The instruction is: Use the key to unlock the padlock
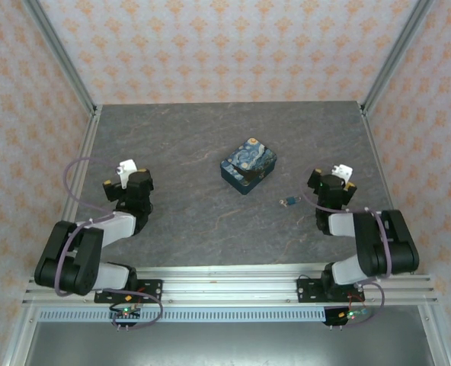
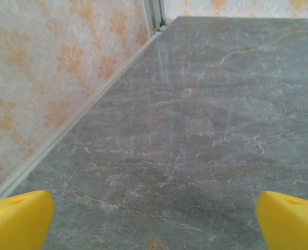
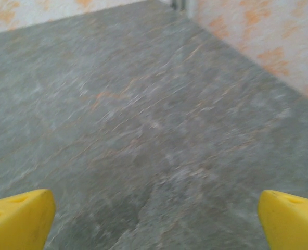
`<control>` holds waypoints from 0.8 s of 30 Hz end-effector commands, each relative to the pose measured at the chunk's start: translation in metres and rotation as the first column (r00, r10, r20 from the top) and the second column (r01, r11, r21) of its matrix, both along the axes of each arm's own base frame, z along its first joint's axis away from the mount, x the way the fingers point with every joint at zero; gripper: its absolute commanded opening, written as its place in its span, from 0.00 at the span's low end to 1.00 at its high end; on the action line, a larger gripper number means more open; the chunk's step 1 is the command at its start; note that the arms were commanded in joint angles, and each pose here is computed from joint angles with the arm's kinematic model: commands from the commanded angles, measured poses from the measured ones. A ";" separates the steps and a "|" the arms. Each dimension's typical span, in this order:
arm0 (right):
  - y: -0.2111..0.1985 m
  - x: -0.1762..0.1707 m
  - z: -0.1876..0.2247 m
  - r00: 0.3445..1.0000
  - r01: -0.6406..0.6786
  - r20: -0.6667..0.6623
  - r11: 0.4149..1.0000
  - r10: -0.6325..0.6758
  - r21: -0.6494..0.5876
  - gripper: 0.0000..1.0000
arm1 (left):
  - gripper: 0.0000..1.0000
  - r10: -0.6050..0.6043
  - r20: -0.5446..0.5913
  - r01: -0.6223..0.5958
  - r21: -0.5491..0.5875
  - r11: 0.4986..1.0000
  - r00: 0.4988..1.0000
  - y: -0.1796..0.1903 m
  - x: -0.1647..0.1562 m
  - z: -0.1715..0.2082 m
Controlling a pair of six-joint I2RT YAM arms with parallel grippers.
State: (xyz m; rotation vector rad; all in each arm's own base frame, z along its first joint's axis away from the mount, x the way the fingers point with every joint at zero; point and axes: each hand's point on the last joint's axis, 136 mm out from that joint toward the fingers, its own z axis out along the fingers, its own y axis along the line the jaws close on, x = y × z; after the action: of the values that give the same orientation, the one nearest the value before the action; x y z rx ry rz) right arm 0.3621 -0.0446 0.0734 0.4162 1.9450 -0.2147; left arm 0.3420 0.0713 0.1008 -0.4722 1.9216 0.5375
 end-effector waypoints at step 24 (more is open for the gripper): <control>0.027 0.032 0.015 0.980 -0.196 0.023 0.981 0.196 0.007 0.99 | 1.00 -0.325 0.037 0.327 -0.096 0.940 0.945 -0.039 0.050 -0.006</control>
State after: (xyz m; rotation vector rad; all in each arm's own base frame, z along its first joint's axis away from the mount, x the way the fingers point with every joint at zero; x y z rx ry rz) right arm 0.3892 -0.0155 0.0808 0.2358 1.9688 -0.0450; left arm 0.3829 0.0320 0.0806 -0.2272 2.0001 0.2210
